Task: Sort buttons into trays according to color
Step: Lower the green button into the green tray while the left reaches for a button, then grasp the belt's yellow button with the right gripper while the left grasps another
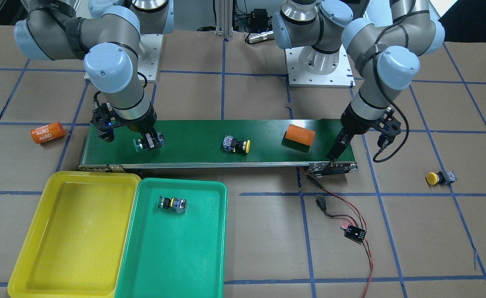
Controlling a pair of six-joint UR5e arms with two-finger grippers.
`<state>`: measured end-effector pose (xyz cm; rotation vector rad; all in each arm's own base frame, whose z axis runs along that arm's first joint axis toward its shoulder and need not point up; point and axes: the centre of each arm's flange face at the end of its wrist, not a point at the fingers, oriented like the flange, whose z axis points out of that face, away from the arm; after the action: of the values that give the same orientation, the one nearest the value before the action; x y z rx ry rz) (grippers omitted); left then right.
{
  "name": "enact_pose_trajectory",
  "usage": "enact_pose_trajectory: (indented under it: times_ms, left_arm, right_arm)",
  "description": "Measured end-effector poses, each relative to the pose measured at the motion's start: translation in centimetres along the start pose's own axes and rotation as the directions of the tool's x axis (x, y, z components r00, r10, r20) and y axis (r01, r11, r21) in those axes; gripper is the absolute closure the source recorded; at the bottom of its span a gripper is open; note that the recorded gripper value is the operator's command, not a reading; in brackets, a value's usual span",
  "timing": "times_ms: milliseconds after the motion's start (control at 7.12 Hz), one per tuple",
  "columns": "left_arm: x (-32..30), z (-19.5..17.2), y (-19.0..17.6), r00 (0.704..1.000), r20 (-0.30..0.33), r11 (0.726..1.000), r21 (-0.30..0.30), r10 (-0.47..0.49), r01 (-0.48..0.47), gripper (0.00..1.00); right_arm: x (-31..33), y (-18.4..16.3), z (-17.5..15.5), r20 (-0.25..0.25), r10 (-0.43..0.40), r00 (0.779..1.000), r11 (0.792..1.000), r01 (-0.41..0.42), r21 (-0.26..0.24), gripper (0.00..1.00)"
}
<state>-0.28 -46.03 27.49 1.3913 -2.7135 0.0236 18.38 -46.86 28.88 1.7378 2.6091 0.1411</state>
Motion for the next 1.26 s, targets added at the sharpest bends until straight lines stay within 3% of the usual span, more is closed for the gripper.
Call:
enact_pose_trajectory:
  times_ms: [281, 421, 702, 843, 983, 1264]
  left_arm:
    - [-4.0, -1.0, -8.0, 1.0, -0.014, 0.999, 0.035, 0.006, -0.006, 0.0]
    - [-6.4, -1.0, -11.5, 1.0, -0.02, 0.998, 0.059, 0.008, -0.007, 0.0]
    - [-13.1, 0.5, -18.6, 0.994, -0.027, 0.99, 0.094, -0.103, 0.106, 0.0]
    - [-15.9, 2.0, -21.5, 0.988, -0.033, 0.979, 0.128, -0.154, 0.157, 0.0]
    - [-17.3, 3.5, -23.8, 0.985, -0.045, 0.965, 0.199, -0.166, 0.172, 0.0]
    - [-18.1, 6.4, -26.5, 0.985, -0.059, 0.942, 0.285, -0.164, 0.174, 0.04]
  right_arm:
    - [-3.7, -0.7, -2.3, 0.079, -0.085, 0.993, 0.996, 0.083, 0.029, 1.0]
    - [-6.6, -1.4, -1.7, 0.133, -0.109, 0.985, 0.993, 0.103, 0.05, 1.0]
    - [-12.3, -1.7, 1.3, 0.236, -0.143, 0.961, 0.989, 0.126, 0.083, 1.0]
    - [-14.1, -0.8, 1.9, 0.263, -0.162, 0.951, 0.986, 0.143, 0.09, 0.47]
    - [-15.1, -0.3, 2.5, 0.269, -0.171, 0.948, 0.984, 0.151, 0.095, 0.0]
    - [-15.5, -0.2, 2.9, 0.265, -0.172, 0.949, 0.983, 0.15, 0.101, 0.0]
